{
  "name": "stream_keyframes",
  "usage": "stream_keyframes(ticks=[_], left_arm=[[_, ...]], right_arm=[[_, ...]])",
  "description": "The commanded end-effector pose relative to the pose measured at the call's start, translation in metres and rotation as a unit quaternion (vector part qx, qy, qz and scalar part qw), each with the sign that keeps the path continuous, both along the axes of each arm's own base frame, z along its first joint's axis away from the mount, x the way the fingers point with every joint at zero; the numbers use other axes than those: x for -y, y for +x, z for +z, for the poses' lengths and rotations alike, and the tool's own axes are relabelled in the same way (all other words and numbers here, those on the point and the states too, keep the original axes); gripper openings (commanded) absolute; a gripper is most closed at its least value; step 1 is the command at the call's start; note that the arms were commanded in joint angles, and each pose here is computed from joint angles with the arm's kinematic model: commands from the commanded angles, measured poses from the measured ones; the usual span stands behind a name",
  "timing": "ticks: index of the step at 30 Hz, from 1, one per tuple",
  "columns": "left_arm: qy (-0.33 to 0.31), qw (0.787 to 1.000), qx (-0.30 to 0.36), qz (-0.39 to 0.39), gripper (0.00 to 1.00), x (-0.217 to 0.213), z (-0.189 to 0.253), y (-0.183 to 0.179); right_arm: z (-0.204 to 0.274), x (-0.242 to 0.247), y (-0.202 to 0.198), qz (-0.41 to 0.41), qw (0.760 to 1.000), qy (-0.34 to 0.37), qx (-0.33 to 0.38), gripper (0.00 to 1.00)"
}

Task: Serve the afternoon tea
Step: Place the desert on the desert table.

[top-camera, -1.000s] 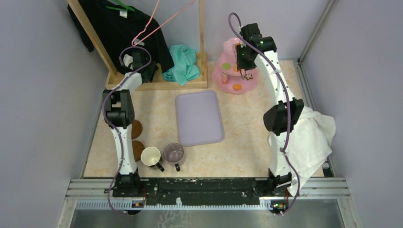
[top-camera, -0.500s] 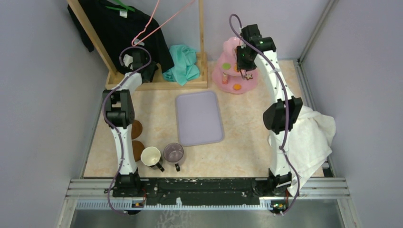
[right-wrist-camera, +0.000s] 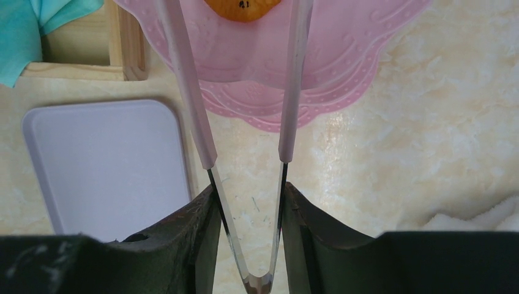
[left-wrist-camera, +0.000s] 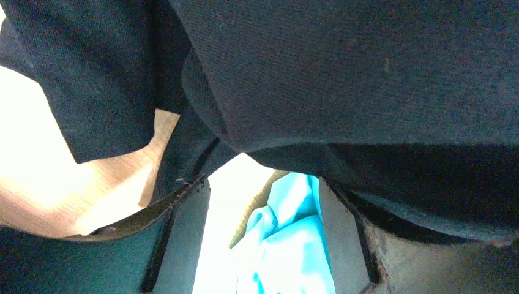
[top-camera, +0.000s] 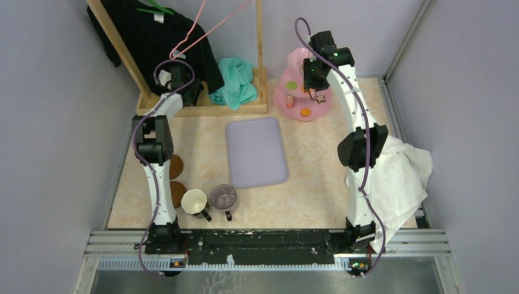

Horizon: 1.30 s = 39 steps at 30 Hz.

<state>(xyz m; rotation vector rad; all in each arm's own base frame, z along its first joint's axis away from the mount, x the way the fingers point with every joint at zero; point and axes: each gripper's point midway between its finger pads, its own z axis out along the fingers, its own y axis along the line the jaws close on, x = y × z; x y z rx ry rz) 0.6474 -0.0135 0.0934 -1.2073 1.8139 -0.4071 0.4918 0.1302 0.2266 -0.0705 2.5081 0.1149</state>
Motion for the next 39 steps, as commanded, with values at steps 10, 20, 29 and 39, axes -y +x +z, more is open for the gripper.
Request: stream_keyframes(ticks=[10,20,29,39], left_arm=[[0.002,1.0,0.004,-0.002,0.71,-0.003,0.0,0.008],[0.002,1.0,0.008,-0.002,0.71,-0.003,0.003,0.009],[0.001,1.0,0.014,-0.002,0.71,-0.003,0.007,0.01],[-0.002,1.0,0.016,-0.002,0.71,-0.002,0.01,0.011]], right_arm=[[0.039,0.005,0.013,-0.017,0.998,0.017,0.062,0.38],[0.05,0.008,0.01,-0.022,0.996,0.018,0.081,0.37],[0.062,0.009,0.007,-0.025,0.994,0.011,0.107,0.36],[0.073,0.008,0.004,-0.022,0.991,0.009,0.129,0.34]])
